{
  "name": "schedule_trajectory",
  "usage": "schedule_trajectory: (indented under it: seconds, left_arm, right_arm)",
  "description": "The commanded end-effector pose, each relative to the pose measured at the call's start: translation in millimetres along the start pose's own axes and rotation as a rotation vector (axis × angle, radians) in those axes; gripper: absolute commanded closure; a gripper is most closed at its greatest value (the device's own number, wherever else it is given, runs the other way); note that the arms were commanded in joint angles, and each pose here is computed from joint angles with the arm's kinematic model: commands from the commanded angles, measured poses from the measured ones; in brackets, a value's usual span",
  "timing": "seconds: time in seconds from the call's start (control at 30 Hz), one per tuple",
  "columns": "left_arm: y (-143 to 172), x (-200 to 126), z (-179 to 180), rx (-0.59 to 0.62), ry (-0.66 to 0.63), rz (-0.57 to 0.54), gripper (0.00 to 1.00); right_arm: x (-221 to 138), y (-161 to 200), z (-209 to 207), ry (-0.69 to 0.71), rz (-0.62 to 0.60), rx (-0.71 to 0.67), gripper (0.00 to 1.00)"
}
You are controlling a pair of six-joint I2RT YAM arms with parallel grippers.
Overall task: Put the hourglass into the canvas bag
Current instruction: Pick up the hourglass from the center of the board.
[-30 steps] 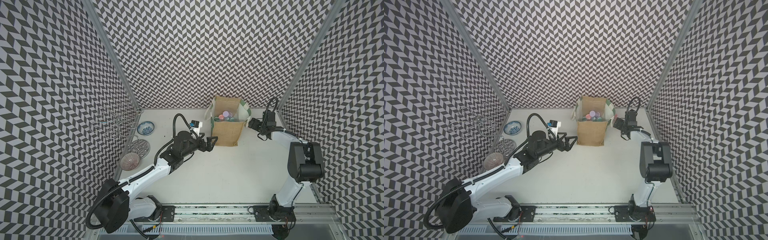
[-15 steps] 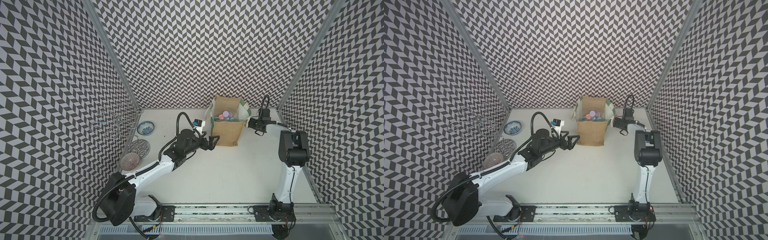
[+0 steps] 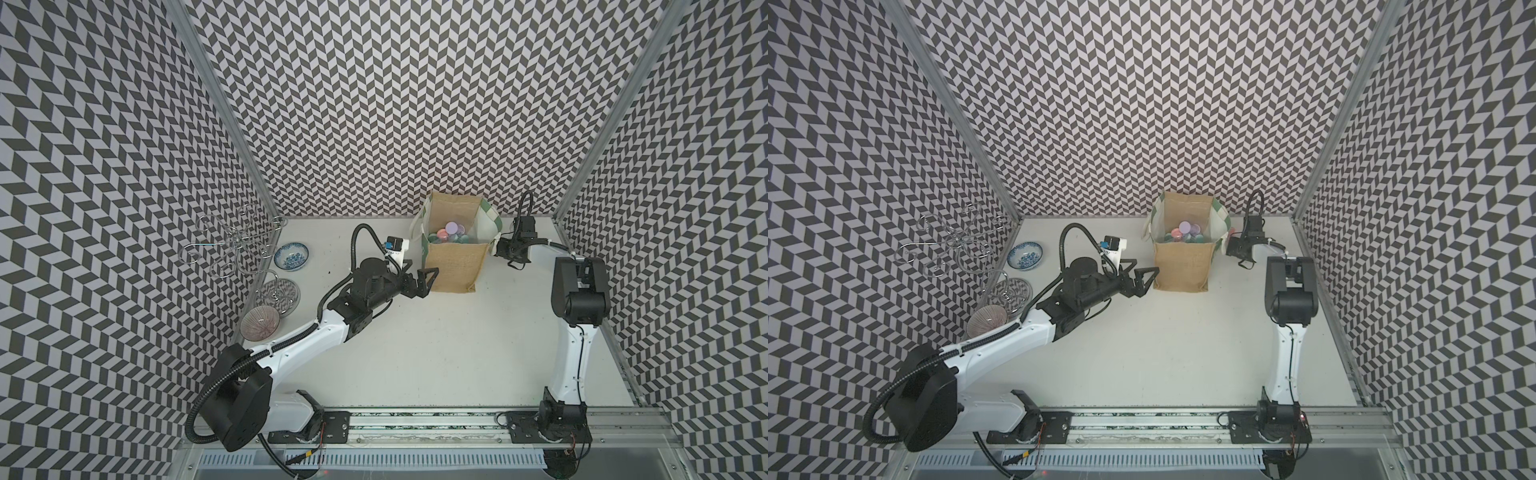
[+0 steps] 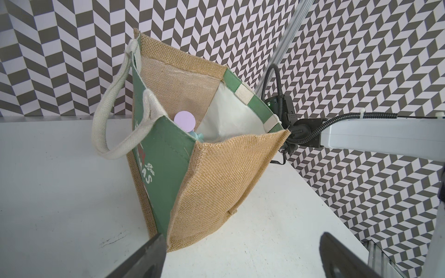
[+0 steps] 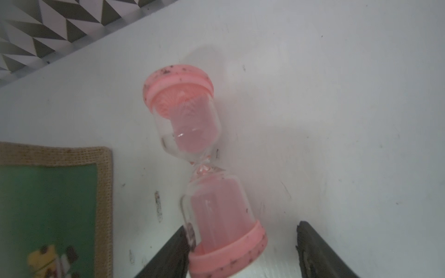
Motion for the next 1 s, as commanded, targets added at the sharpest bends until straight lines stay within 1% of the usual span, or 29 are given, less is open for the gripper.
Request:
schedule_trajectory:
  seconds: [0.0, 0.07, 0.13, 0.23, 0.37, 0.43, 0.67, 0.83, 0.97]
  left_arm:
    - [-4.6, -0.1, 0.9, -0.002, -0.005, -0.029, 0.01]
    - [-2.7, -0.1, 2.9, -0.005, -0.011, -0.025, 0.01]
    - [-2.2, 0.1, 2.6, -0.009, -0.008, -0.023, 0.01]
    - [-3.3, -0.7, 2.7, -0.009, -0.011, -0.025, 0.01]
    - [-2.1, -0.9, 3.2, -0.012, -0.014, -0.022, 0.01]
    - [-2.0, -0.8, 2.9, -0.014, -0.011, -0.022, 0.01]
    - [-3.9, -1.0, 2.3, -0.016, -0.010, -0.024, 0.01]
    - [-4.9, -2.6, 1.7, -0.019, -0.009, -0.028, 0.01]
    - [-5.3, -2.2, 2.3, -0.024, -0.012, -0.032, 0.01]
  right_arm:
    - [11.9, 10.1, -4.7, 0.058, 0.020, -0.020, 0.33]
    - [16.0, 11.4, -3.3, 0.058, 0.028, -0.023, 0.35]
    - [18.0, 12.1, -2.1, 0.055, 0.037, -0.017, 0.39]
    - [18.1, 14.1, 2.0, 0.042, 0.034, -0.021, 0.40]
    - [19.3, 14.5, 4.2, 0.027, 0.032, -0.023, 0.46]
    - [17.8, 13.5, 5.7, 0.022, 0.031, -0.025, 0.48]
    - [5.3, 2.5, 12.2, -0.002, -0.014, -0.035, 0.58]
    - [-4.5, -3.1, 18.6, -0.028, -0.030, -0.033, 0.62]
    - [-22.8, -9.1, 29.7, -0.089, -0.056, -0.014, 0.65]
Point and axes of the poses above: each gripper's point midway between its finger pads, its own x axis out along the fingers, its own z axis along the line the jaws close on, y = z × x, the point moved 2 cm from there along -x, back along the fingers, and after that the axes turned 13 degrees about x, right-handed, at the moved point
